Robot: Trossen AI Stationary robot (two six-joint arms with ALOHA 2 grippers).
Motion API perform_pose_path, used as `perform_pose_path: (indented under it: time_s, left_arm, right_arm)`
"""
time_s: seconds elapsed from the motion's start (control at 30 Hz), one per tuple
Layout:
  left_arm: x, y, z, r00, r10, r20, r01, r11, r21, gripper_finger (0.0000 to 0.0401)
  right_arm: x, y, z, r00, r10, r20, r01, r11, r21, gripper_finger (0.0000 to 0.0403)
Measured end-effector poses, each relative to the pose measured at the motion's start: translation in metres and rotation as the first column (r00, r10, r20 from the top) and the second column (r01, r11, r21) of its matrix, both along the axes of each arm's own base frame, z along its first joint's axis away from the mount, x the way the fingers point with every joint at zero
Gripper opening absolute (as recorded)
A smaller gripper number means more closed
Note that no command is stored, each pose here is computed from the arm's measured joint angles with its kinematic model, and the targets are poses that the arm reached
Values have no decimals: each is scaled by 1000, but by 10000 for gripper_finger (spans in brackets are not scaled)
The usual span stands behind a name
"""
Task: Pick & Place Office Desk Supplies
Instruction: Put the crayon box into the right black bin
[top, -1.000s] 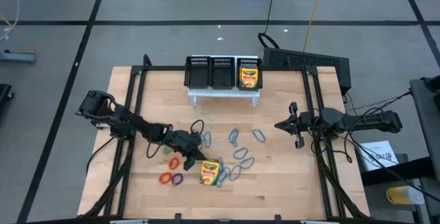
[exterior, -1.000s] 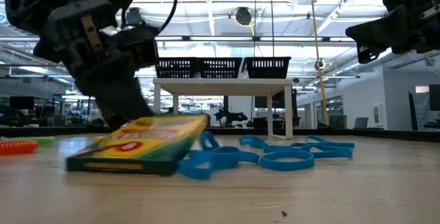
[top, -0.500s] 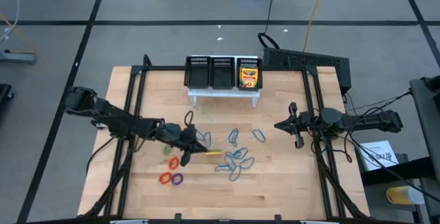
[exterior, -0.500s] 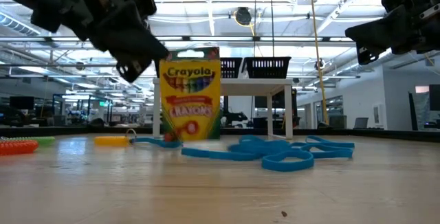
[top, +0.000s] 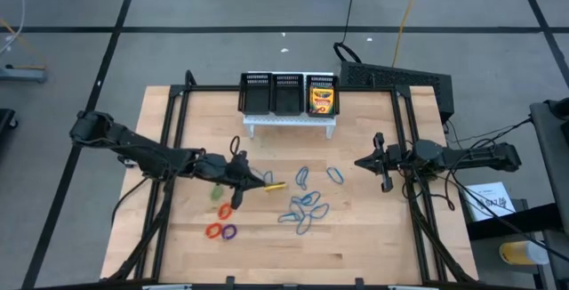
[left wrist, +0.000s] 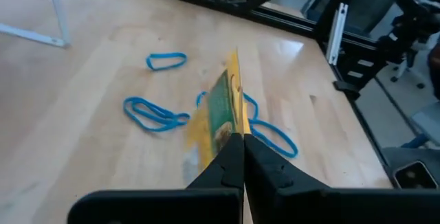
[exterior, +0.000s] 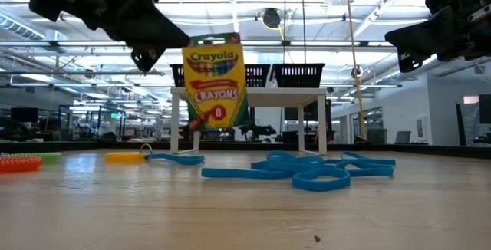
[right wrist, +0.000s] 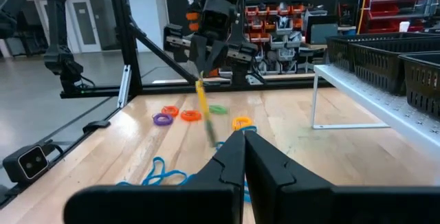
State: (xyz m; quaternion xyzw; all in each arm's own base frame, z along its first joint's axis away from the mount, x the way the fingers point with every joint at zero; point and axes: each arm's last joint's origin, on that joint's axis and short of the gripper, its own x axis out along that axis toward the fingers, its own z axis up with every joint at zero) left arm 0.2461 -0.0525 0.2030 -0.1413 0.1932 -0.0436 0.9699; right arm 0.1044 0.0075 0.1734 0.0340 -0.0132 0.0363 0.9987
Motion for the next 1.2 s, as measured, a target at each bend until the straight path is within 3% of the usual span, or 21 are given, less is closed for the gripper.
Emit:
perform_pose_path:
  time_s: [0.47,1.2]
  left_arm:
    - [20,16,41,999,-11,37,3,979,206,0]
    - [22,23,43,997,40,60,-51,981,187,0]
  right_arm:
    - [0,0,1,1000,-1,12,1,1000,1,0]
    - [0,0,1,1000,0,5,-1,1000,26,0]
